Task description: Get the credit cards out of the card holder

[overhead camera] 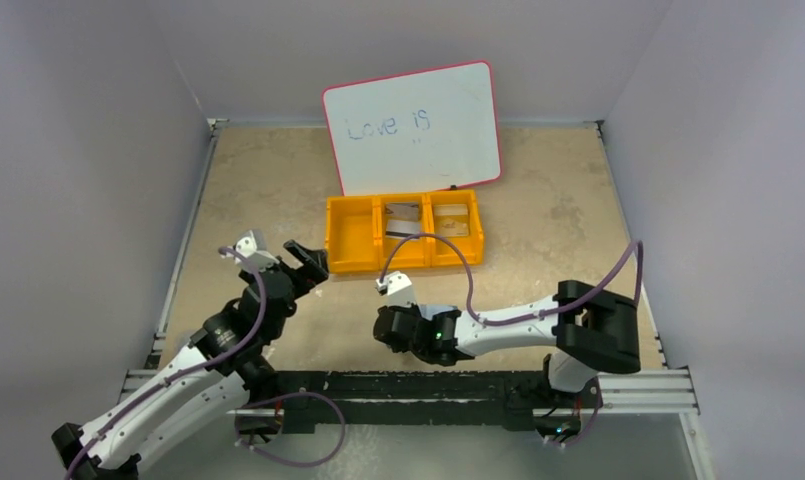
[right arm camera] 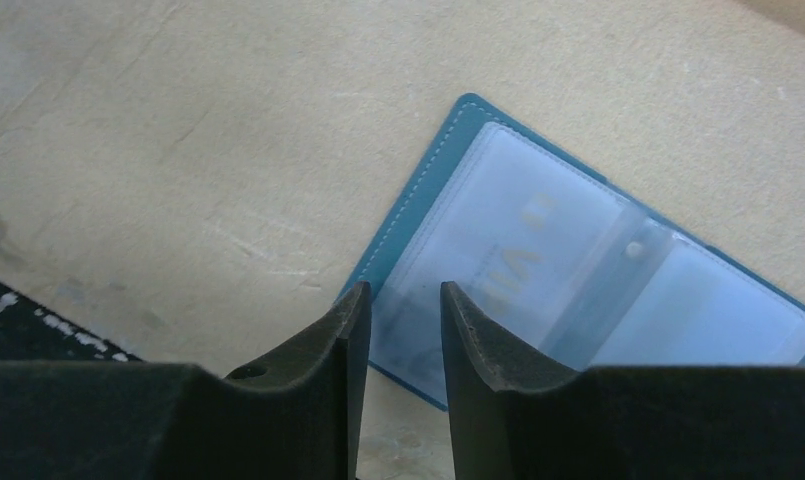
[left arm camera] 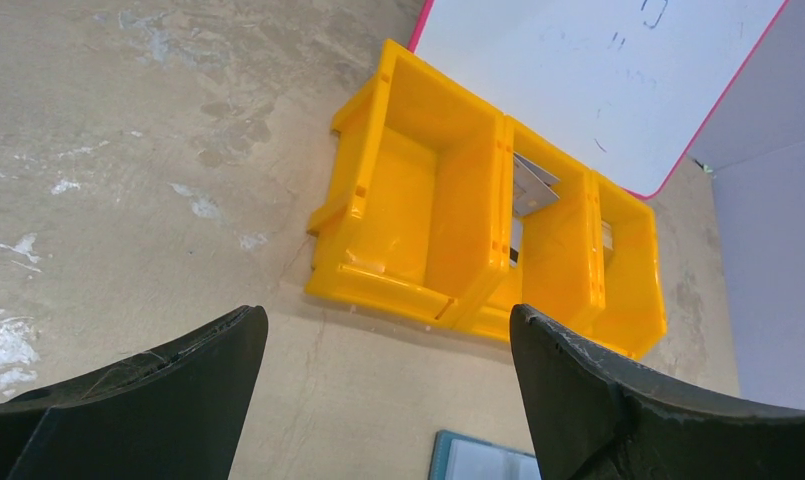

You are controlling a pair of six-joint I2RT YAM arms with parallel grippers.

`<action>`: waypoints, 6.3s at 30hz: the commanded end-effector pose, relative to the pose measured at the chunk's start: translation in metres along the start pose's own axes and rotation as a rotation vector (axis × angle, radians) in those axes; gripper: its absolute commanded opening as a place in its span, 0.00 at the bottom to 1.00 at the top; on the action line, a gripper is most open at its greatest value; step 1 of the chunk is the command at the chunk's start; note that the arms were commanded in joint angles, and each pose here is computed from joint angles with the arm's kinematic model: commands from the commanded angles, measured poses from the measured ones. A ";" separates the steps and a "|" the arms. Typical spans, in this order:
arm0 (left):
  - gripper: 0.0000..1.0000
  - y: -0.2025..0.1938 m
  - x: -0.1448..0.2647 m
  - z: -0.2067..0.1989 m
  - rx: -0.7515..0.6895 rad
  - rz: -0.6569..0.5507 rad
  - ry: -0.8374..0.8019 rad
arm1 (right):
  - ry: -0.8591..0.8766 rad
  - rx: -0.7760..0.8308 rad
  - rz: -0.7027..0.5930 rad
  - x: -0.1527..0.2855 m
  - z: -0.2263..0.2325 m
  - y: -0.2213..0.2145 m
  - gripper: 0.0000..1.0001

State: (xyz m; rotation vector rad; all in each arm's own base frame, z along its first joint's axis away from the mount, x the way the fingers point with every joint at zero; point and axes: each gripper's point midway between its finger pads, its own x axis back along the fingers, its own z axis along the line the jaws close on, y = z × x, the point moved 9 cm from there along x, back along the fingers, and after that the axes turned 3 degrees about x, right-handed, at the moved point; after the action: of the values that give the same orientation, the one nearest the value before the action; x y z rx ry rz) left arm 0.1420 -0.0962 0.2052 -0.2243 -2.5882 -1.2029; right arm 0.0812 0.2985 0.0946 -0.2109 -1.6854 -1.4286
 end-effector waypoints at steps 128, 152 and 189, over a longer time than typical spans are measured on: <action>0.70 -0.037 -0.025 -0.017 -0.115 0.207 0.015 | -0.234 -0.226 -0.041 0.010 -0.026 0.011 0.09; 0.71 -0.067 -0.040 -0.035 -0.157 0.386 -0.108 | -0.400 -0.552 -0.106 0.079 -0.092 -0.005 0.41; 0.54 -0.163 -0.034 -0.037 -0.228 0.893 -0.280 | 0.141 -0.613 0.074 0.018 -0.077 -0.021 0.34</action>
State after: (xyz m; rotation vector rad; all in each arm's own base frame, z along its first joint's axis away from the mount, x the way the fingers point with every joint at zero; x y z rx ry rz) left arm 0.1394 -0.2172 0.0966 -1.3992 -2.0591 -1.1412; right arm 0.0978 0.2200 0.0959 -0.4647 -1.1225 -1.8293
